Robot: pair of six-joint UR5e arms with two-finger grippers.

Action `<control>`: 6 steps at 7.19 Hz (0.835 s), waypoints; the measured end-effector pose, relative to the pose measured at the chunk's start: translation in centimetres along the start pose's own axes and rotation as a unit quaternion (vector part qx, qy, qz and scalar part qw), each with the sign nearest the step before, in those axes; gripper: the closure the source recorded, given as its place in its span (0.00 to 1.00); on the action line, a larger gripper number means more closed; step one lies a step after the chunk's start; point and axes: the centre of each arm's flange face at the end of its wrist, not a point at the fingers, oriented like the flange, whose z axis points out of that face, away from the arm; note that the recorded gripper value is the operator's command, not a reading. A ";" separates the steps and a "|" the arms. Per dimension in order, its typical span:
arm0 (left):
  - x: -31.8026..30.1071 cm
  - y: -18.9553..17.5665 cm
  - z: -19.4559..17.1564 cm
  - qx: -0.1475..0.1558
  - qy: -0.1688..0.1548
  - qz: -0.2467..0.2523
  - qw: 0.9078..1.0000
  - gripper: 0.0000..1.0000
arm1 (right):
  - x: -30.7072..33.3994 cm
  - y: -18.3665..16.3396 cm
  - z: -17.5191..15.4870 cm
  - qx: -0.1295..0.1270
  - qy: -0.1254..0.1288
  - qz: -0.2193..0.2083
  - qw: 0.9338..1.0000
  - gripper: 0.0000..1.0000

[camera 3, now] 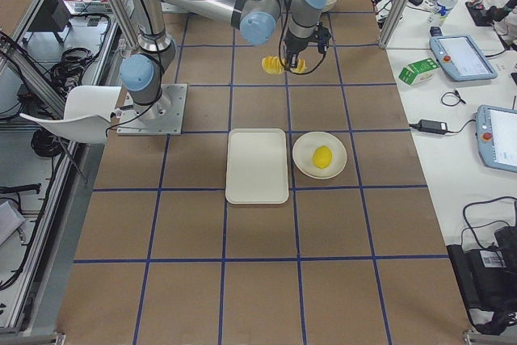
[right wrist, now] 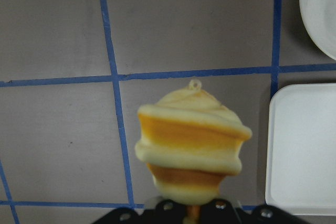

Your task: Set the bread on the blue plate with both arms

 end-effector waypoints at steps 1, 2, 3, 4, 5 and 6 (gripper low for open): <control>4.0 -0.3 3.6 0.001 0.021 0.016 1.000 1.00 | 0.0 0.0 0.0 0.000 -0.001 -0.001 1.000 1.00; 7.0 -0.4 8.1 0.003 0.039 0.022 0.999 1.00 | -0.2 0.0 0.1 -0.001 -0.001 -0.002 1.000 1.00; 9.2 -0.3 12.5 0.009 0.065 0.027 0.997 1.00 | -0.6 0.1 0.2 -0.001 -0.001 -0.004 1.000 1.00; 10.9 -0.2 16.2 0.010 0.098 0.033 0.995 1.00 | -1.2 0.1 0.2 -0.002 0.000 -0.004 1.000 1.00; 12.6 -0.1 19.4 -0.002 0.117 0.040 0.992 1.00 | -1.8 0.2 0.2 -0.001 0.001 -0.001 1.000 1.00; 14.0 0.1 21.9 -0.015 0.124 0.047 0.991 1.00 | -2.4 0.2 0.2 0.000 0.001 0.000 1.000 1.00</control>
